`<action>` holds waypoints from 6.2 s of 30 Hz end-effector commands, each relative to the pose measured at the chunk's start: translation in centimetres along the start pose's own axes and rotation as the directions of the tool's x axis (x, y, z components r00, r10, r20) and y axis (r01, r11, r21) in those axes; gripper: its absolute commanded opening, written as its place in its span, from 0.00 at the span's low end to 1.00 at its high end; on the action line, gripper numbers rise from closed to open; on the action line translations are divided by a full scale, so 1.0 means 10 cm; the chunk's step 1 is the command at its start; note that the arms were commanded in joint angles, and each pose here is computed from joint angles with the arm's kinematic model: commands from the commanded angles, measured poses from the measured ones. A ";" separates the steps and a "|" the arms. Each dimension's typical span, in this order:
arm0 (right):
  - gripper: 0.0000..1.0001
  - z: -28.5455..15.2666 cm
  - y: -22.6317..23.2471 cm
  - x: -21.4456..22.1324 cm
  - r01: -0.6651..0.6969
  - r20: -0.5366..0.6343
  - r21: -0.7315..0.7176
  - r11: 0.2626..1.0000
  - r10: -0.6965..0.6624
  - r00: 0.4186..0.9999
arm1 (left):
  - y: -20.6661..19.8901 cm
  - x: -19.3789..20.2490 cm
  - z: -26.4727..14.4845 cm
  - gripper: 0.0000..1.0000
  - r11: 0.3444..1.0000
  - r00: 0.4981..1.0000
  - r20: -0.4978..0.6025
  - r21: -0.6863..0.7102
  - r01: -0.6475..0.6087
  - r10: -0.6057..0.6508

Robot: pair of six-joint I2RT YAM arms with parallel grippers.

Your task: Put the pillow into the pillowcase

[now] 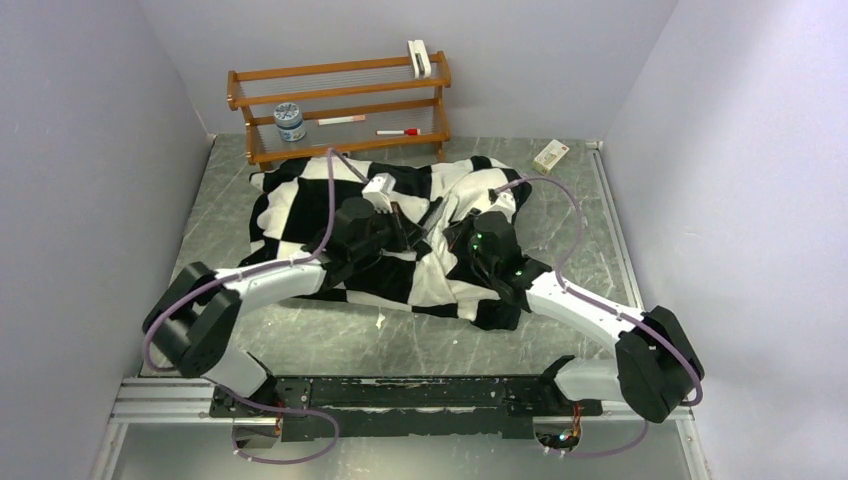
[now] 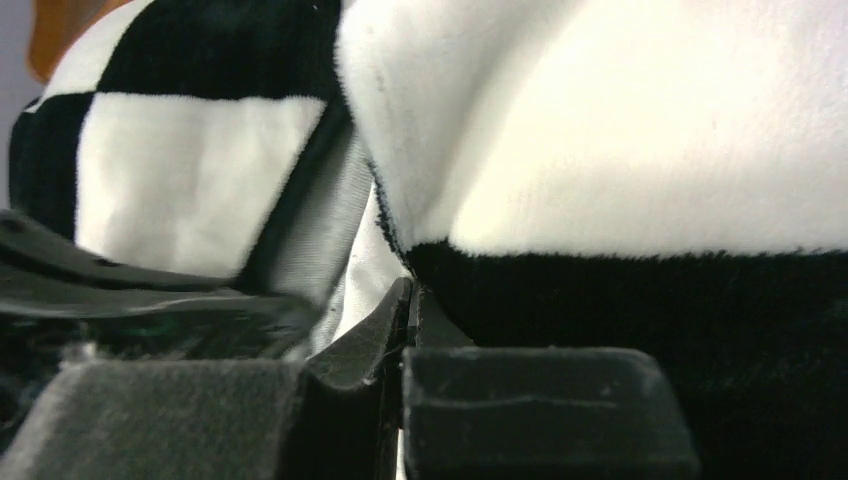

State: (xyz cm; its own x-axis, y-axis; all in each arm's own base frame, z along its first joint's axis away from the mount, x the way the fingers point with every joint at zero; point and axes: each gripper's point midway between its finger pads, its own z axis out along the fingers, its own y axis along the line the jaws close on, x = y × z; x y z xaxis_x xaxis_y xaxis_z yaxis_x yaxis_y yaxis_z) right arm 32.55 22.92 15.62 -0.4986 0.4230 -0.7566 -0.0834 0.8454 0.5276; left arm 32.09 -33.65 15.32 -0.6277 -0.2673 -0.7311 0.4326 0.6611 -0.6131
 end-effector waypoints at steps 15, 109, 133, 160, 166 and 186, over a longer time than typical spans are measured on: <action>0.00 -0.04 1.23 -0.09 -0.222 -0.056 -0.532 0.817 0.228 0.972 | -1.95 -0.90 -0.60 0.05 0.894 0.984 0.178 0.443 -0.068 -0.014; 0.39 -0.64 -0.73 0.69 -0.077 -0.424 0.032 0.997 0.083 0.902 | 1.28 -1.14 -1.52 0.67 0.815 0.997 0.052 -0.579 -0.010 0.049; 0.49 -1.53 -1.50 0.50 -0.350 -0.061 0.636 0.688 0.496 0.866 | 1.51 -1.63 -1.95 0.71 0.685 0.928 0.315 -0.633 0.361 -0.199; 0.44 -0.94 -1.82 1.03 -0.457 0.008 0.587 0.668 0.560 0.829 | 2.86 0.13 -3.39 0.78 -0.194 0.606 0.704 -0.697 0.691 -0.371; 0.09 -0.92 -1.84 0.98 -0.457 0.029 0.565 0.687 0.537 0.843 | 2.88 0.41 -3.29 0.75 -0.225 0.543 0.712 -0.676 0.702 -0.445; 0.00 -0.89 -1.62 0.79 -0.427 -0.017 0.477 0.768 0.493 0.870 | 3.06 0.13 -3.20 0.82 -0.286 0.349 0.843 -0.482 0.828 -0.408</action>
State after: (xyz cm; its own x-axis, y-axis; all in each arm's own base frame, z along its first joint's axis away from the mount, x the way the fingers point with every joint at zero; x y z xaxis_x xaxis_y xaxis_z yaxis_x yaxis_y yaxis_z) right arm 21.17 9.18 3.38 -0.4789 0.7958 -0.3706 0.6031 0.6050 0.5199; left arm 22.50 8.51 5.71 0.0609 -0.9487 -0.3102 -0.9720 0.0143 -0.2347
